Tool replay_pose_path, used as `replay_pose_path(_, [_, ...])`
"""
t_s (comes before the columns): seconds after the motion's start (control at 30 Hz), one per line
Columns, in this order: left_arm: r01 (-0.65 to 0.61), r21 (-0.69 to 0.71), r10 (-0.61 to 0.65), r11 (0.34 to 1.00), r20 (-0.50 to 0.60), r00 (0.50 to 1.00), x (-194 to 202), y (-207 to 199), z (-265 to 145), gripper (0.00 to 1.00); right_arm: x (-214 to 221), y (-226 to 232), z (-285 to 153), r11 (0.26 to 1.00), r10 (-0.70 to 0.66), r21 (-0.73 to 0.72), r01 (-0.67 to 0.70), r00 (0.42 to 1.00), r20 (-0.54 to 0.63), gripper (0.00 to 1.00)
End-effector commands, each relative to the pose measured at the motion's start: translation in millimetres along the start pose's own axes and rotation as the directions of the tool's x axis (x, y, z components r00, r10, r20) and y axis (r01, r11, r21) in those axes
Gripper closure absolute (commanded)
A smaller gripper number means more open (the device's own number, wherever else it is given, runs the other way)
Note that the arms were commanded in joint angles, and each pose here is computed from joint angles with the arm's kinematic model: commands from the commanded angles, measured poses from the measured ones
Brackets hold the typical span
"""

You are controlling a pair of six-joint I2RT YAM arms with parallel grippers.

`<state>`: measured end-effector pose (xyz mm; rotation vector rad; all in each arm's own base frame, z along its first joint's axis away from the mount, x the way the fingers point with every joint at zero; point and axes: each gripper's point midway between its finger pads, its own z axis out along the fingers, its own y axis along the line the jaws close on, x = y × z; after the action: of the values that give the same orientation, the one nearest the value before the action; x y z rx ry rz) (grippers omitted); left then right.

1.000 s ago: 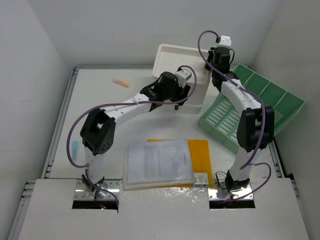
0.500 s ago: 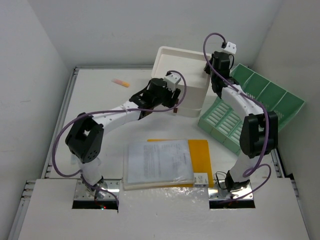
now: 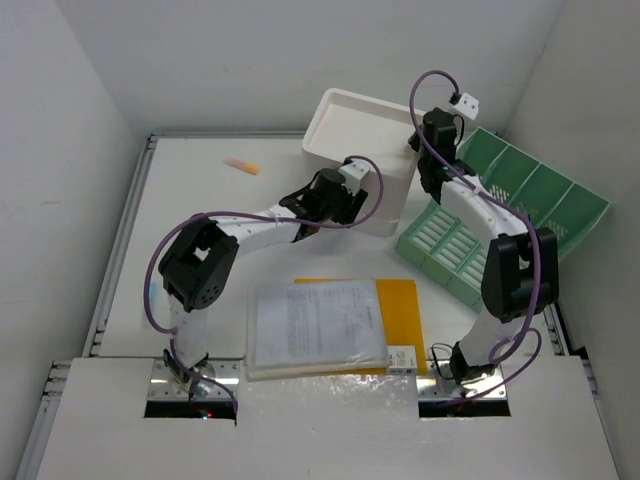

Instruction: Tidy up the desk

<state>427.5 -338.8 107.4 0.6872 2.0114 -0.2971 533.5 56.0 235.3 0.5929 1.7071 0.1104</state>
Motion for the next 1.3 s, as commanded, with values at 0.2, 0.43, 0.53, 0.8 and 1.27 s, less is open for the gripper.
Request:
replay_pose_path(0.2, [0.014, -0.066, 0.001, 0.998, 0.223, 0.975, -73, 15, 0, 0.5, 87, 17, -11, 0.999, -0.009, -0.049, -0.003, 0.969, -0.247, 1.0])
replay_pose_path(0.43, [0.042, -0.049, -0.028, 0.998, 0.261, 0.965, -98, 14, -3, 0.86, 90, 16, -10, 0.998, -0.039, -0.054, 0.026, 0.967, -0.253, 1.0])
replay_pose_path(0.53, [0.045, 0.004, -0.045, 0.999, 0.237, 0.971, -99, 3, 3, 1.0, 91, 15, -11, 0.998, -0.039, -0.054, 0.026, 0.966, -0.257, 1.0])
replay_pose_path(0.8, [-0.011, 0.022, 0.006, 1.0, 0.19, 0.982, -77, 3, -16, 1.0, 85, 9, -12, 0.999, -0.04, -0.024, 0.036, 0.971, -0.238, 1.0])
replay_pose_path(1.27, [-0.2, 0.244, 0.22, 0.949, -0.054, 0.974, 9, -15, -135, 1.0, 68, -14, -13, 0.994, -0.038, 0.094, 0.053, 0.987, -0.154, 1.0])
